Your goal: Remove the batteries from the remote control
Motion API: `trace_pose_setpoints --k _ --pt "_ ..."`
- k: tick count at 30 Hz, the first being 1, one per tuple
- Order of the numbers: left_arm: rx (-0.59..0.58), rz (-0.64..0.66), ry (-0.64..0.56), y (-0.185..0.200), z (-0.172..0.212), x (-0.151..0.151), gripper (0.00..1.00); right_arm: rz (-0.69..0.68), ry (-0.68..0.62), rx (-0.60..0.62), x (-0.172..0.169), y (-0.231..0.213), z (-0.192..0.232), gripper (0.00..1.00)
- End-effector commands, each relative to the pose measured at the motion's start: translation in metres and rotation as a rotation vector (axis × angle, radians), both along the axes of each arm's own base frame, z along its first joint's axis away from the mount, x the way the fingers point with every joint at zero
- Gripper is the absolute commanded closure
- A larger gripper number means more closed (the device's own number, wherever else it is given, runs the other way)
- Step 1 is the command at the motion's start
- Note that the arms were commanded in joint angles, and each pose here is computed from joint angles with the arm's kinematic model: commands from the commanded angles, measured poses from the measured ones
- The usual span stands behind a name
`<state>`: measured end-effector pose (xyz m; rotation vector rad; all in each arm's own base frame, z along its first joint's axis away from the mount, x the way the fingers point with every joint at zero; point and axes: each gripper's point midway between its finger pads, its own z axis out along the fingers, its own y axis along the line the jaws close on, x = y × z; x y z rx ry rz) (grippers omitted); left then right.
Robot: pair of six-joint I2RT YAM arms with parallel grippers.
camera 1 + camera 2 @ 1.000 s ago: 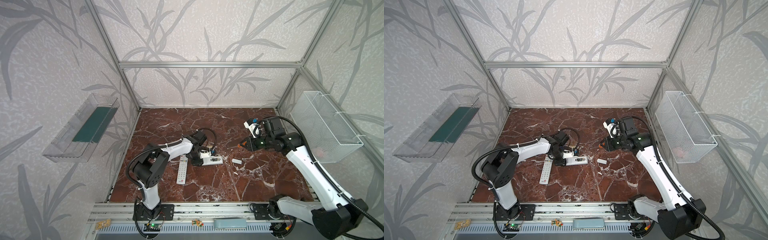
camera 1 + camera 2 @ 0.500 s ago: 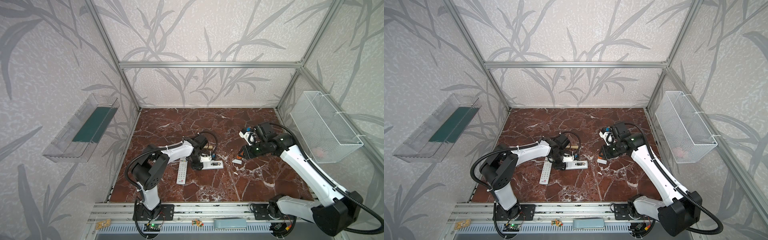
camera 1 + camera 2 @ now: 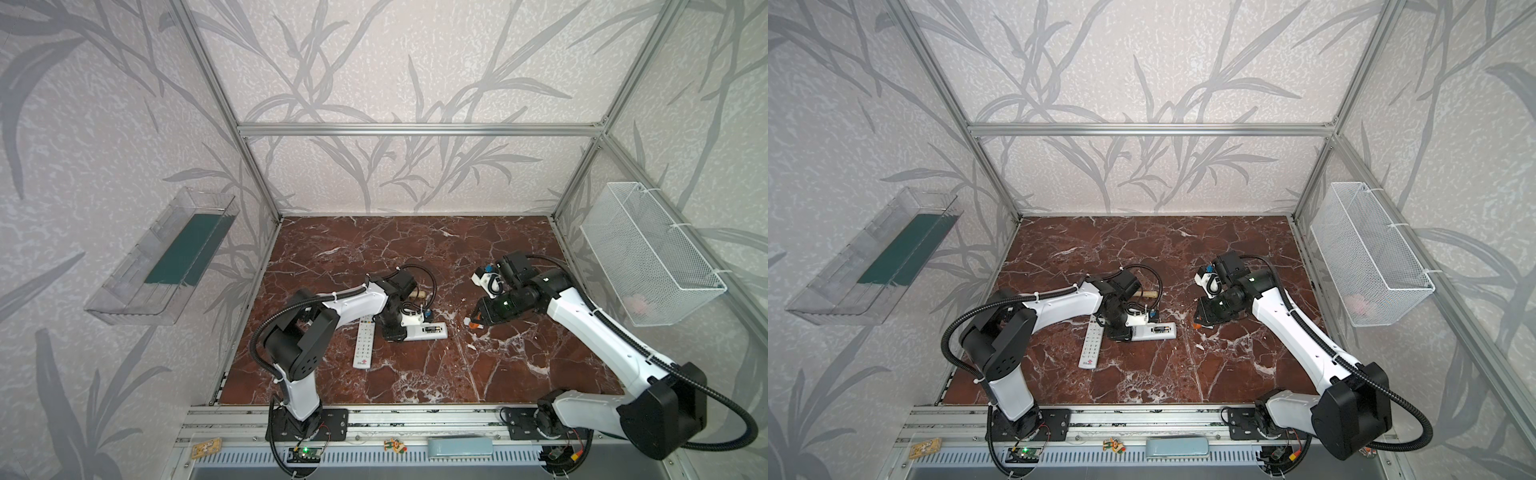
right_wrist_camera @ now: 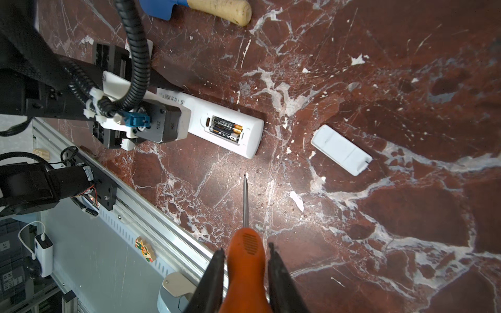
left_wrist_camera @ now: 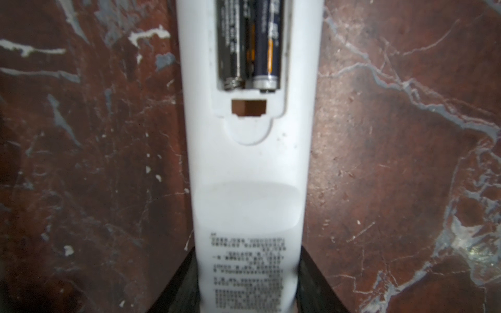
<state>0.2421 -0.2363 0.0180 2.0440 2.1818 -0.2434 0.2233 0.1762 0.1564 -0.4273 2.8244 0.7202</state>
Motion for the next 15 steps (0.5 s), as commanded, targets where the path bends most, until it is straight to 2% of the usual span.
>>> trace_pose_setpoints --k 1,8,15 --pt "0.012 -0.049 0.062 0.002 -0.002 -0.023 0.68 -0.002 -0.017 0.033 0.007 0.009 0.004 0.98" --pt "0.014 -0.029 0.055 0.0 0.0 -0.021 0.69 -0.062 -0.046 0.011 0.02 0.006 0.004 0.99" --pt "0.026 -0.021 0.045 -0.001 -0.002 -0.019 0.7 -0.114 -0.043 0.044 0.025 0.01 0.005 1.0"
